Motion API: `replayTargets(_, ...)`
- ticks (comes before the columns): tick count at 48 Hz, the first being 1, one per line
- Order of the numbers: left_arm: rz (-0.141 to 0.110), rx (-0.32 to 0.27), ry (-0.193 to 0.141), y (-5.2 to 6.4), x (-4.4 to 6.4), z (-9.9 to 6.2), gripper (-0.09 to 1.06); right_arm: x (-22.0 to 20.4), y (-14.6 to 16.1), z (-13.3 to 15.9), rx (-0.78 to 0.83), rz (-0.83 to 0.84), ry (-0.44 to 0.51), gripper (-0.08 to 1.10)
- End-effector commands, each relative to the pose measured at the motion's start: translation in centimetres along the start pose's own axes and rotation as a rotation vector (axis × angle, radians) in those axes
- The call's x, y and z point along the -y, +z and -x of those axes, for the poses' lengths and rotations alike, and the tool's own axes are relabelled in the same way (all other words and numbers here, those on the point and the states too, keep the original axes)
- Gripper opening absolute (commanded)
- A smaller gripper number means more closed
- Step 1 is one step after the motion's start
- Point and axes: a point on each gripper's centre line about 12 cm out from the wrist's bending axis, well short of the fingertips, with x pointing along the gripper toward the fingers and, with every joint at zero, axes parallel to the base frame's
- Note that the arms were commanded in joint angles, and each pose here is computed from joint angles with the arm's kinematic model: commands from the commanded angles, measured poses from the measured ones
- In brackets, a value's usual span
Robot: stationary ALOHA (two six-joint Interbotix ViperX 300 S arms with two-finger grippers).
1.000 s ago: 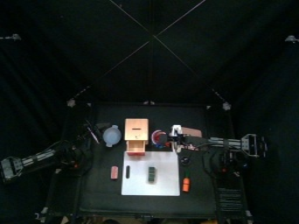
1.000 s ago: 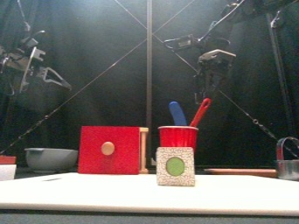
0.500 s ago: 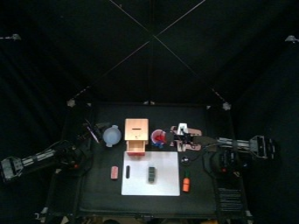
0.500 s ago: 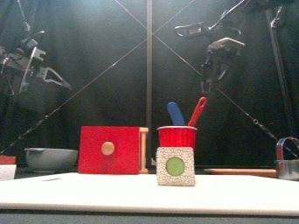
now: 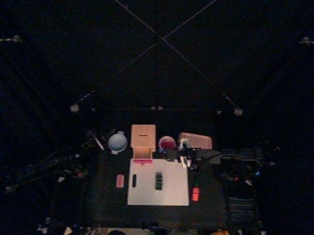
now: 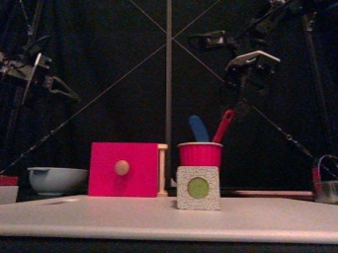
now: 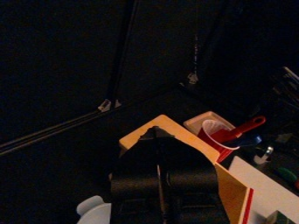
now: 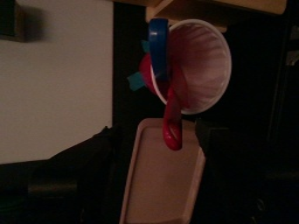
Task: Place sushi on board then cut the sushi with the knife then place the pieces on the plate
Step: Grasp knife edge with left hand
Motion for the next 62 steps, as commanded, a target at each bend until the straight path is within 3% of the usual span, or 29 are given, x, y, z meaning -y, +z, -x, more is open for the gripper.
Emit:
replayTargets(1,0.003,0.021,-0.002,0.7,0.2,-0.2,0.06,0.7,0.7,0.5,0.024,0.0,-0.023,0.91)
replayTargets(13,0.004,0.017,0.0,0.6,0.1,-0.2,0.06,0.9,0.6,-0.3,-0.001,0.042,-0.048,0.56)
replayTargets(20,0.004,0.014,0.0,0.6,0.1,-0.2,0.06,1.1,0.8,-0.3,0.0,0.047,-0.055,0.44)
replayTargets(34,0.001,0.008,0.002,0.3,0.0,-0.1,0.06,3.0,1.1,1.8,-0.013,0.069,-0.153,0.42)
replayTargets(45,0.001,0.005,0.002,0.3,0.0,-0.1,0.06,6.4,0.7,6.7,0.037,0.018,-0.277,0.42)
replayTargets(54,-0.008,0.003,-0.007,0.3,0.2,-0.2,0.06,7.0,-0.3,11.2,0.163,-0.128,-0.24,0.42)
replayTargets(62,-0.032,0.012,-0.023,0.7,0.5,-0.3,0.06,6.1,-2.3,12.6,0.217,-0.25,-0.151,0.42)
